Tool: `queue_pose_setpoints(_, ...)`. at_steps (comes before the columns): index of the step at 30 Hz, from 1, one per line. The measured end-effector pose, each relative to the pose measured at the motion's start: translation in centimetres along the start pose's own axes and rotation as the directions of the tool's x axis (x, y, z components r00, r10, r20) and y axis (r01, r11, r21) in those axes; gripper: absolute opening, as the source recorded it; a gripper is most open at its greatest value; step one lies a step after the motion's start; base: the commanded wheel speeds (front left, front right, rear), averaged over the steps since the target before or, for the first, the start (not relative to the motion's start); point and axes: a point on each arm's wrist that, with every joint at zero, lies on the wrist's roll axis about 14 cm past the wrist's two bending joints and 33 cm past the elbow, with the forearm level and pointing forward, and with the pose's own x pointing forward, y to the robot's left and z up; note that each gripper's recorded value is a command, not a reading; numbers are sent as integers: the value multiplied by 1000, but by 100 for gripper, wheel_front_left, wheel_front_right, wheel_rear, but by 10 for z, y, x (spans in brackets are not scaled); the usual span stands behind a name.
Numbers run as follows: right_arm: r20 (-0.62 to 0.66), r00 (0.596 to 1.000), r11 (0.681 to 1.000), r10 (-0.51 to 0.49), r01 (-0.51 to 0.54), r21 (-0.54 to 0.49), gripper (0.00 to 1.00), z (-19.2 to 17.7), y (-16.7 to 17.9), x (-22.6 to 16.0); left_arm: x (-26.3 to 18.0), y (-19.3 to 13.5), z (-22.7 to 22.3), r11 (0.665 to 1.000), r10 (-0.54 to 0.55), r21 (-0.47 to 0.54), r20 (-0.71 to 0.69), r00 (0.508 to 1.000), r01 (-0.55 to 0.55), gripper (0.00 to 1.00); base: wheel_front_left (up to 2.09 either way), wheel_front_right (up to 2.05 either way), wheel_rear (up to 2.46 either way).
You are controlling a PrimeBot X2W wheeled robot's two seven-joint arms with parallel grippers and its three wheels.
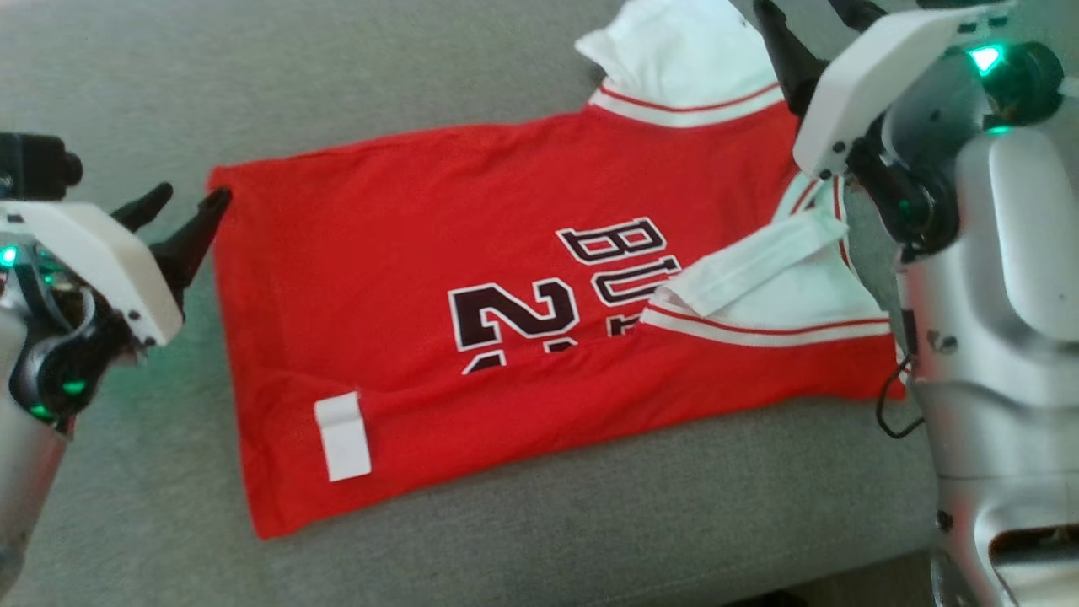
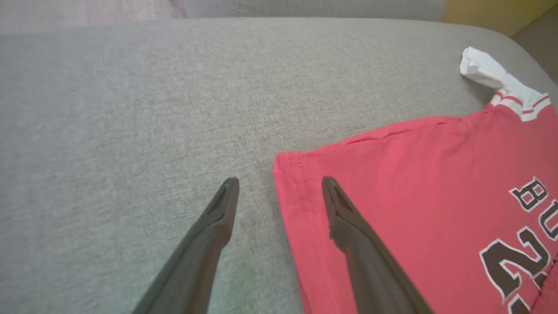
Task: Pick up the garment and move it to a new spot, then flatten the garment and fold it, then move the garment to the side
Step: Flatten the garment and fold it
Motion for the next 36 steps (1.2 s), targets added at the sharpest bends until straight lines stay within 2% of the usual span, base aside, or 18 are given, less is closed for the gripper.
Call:
queue_pose_setpoints(6, -65, 998, 999, -24, 26, 26, 100, -33, -14, 15, 27, 4, -11, 1000, -17, -7, -58, 998, 17, 100, 0, 0, 0)
queue_pose_setpoints(11, -66, 997, 999, -31, 33, 29, 100, -36, -18, 22, 34, 11, -10, 1000, 11, 21, -81, 997, -9, 100, 0, 0, 0)
queue_pose_setpoints(12, -67, 997, 999, -31, 33, 29, 100, -36, -18, 23, 34, 11, -11, 1000, 13, 24, -92, 996, -10, 95, 0, 0, 0)
queue_pose_setpoints(13, -66, 997, 999, -30, 32, 28, 100, -35, -18, 24, 34, 11, -12, 1000, 13, 27, -108, 994, -10, 18, 0, 0, 0)
queue_pose_setpoints(14, -62, 998, 999, -29, 30, 27, 100, -33, -17, 25, 34, 12, -13, 999, 20, 28, -123, 992, -17, 0, 0, 0, 0)
queue_pose_setpoints(23, -98, 995, 1000, -8, 11, 29, 100, -28, -12, 52, 34, 8, -10, 1000, -2, 30, -109, 994, 5, 0, 0, 0, 0)
queue_pose_setpoints(29, -168, 984, 998, -53, 49, -28, 100, -29, -28, 86, 38, -13, -7, 997, -66, 30, -55, 996, 68, 0, 0, 0, 0)
queue_pose_setpoints(36, -284, 958, 998, -48, 37, -43, 100, -56, -22, 122, 35, -16, -7, 996, -82, 34, -2, 997, 82, 0, 0, 0, 0)
